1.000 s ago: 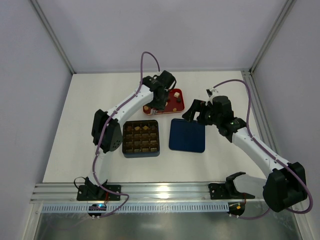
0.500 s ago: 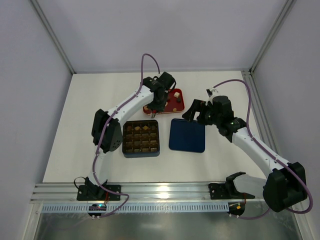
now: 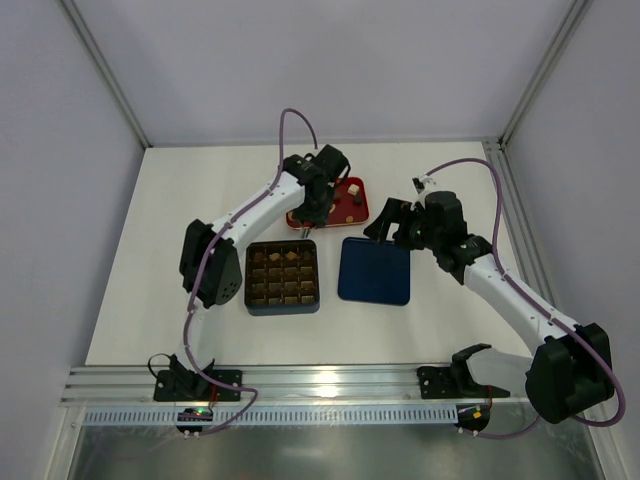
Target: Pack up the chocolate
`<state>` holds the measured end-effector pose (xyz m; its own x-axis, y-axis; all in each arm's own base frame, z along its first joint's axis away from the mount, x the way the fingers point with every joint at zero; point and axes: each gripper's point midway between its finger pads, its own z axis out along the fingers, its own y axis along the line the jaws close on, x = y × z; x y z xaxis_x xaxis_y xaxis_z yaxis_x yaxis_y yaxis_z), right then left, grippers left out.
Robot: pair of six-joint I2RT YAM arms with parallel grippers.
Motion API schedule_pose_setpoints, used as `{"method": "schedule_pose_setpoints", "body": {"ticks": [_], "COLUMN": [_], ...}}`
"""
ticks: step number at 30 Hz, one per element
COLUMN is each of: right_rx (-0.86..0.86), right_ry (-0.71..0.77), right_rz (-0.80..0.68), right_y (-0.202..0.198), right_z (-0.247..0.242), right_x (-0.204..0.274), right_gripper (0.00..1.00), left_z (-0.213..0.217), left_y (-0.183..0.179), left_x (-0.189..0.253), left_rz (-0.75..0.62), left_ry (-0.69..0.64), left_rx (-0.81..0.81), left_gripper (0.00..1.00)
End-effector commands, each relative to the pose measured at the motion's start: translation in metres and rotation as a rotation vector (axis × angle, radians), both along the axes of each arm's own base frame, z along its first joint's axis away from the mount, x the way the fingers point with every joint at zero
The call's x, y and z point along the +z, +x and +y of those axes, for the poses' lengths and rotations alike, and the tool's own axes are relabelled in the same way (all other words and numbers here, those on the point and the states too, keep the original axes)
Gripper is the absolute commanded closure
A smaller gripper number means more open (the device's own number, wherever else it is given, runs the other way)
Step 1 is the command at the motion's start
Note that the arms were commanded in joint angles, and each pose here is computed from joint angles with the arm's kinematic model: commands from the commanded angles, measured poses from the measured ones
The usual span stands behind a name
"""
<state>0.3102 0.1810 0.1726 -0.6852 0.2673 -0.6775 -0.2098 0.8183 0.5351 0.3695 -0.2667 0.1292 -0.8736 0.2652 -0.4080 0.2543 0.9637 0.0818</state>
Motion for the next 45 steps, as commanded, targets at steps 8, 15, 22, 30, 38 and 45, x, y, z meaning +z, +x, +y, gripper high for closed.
{"method": "schedule_pose_setpoints", "body": {"ticks": [8,15,22,30,38,45], "right_rx": [0.008,0.011,0.008,0.005,0.006,0.008], "right_ry": [0.019,0.017,0.017,0.017,0.019,0.026], "right_rz": [-0.029,-0.031,-0.032,-0.034,-0.031,-0.032], "right_y": [0.003,0.002,0.003,0.003,0.004,0.006], "right_z": [0.004,0.004,0.003,0.003,0.004,0.006], "right_x": [0.007,0.007,0.008,0.008,0.007,0.008], "right_gripper": [0.05,0.06,0.05,0.05,0.05,0.05], "left_z": [-0.004,-0.006,-0.003,0.000,0.008,0.023], "left_y": [0.001,0.008,0.013,0.014,0.005,-0.014], "left_x": [0.024,0.024,0.043,0.055,0.069,0.086], "left_rz": [-0.035,-0.036,-0.085,-0.107,-0.126,-0.140], "left_ry": [-0.053,-0.044,-0.051,-0.052,-0.067,-0.086], "left_rx": [-0.006,-0.014,-0.016,-0.015,-0.005,0.009], "left_gripper": [0.64,0.70,0.75,0.76,0.76,0.76]}}
